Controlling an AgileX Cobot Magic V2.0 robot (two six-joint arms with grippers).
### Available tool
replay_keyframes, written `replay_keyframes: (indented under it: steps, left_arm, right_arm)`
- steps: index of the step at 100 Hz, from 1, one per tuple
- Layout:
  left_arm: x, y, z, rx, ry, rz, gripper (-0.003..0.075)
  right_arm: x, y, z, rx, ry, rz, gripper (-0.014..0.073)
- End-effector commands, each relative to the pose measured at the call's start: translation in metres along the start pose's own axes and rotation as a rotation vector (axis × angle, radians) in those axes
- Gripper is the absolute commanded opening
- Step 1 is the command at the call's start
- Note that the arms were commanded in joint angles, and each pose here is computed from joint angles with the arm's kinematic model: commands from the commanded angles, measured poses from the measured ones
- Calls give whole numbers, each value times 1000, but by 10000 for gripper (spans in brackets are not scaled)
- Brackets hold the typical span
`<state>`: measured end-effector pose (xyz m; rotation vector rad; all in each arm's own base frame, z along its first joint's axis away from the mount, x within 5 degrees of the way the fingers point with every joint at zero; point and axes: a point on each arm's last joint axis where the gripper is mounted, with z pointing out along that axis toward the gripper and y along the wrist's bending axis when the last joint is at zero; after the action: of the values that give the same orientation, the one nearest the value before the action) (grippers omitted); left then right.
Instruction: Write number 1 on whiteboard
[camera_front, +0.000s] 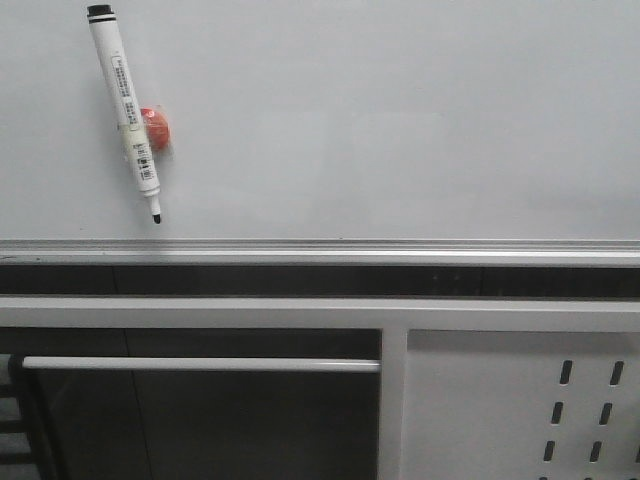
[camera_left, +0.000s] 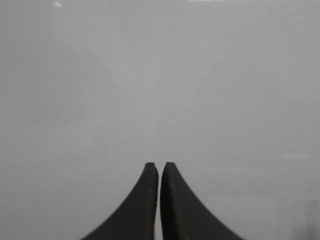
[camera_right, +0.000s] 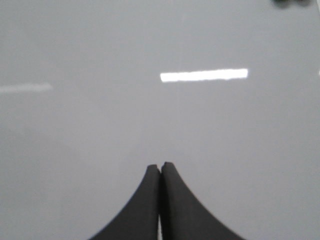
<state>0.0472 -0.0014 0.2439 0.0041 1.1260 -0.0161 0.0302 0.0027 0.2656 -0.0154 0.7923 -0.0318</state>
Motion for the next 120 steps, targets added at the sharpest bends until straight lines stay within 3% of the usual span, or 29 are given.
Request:
replay_keyframes:
  steps: [1,12,19,37,47,56,72,80,92,120]
  left_arm:
    - [-23,0,0,3,-105,-29,-18]
    - [-42,0,5,-1,-34,4,-18]
    - [-54,-1,7,0,-40,24,-18]
    - [-83,-2,11,5,-124,48,-18]
    - [-97,-4,16,21,-131,189,-18]
    - [-108,-4,23,24,-138,152,-18]
    - [-122,-5,51,54,-87,-98,-18]
    - [-121,-8,70,96,-34,-73,-18]
    - [-117,-18,96,192,47,-148,-18]
    - [-82,-73,128,568,181,-36,-18]
  right_arm:
    - [-9,1,-6,-16,-154,60,-79]
    - [-10,3,-7,-53,-159,258,-79]
    - [-4,3,-6,-48,-89,330,-78]
    - [31,-1,-8,74,312,347,-78]
    - [40,-5,-10,180,566,410,-66]
    - [34,-5,-3,205,661,437,-66]
    - [7,-5,25,117,774,264,-66]
    - [-4,-6,39,85,880,183,-66]
    - [-19,-6,63,62,1017,148,-66]
    - [-39,-2,102,10,1020,161,-66]
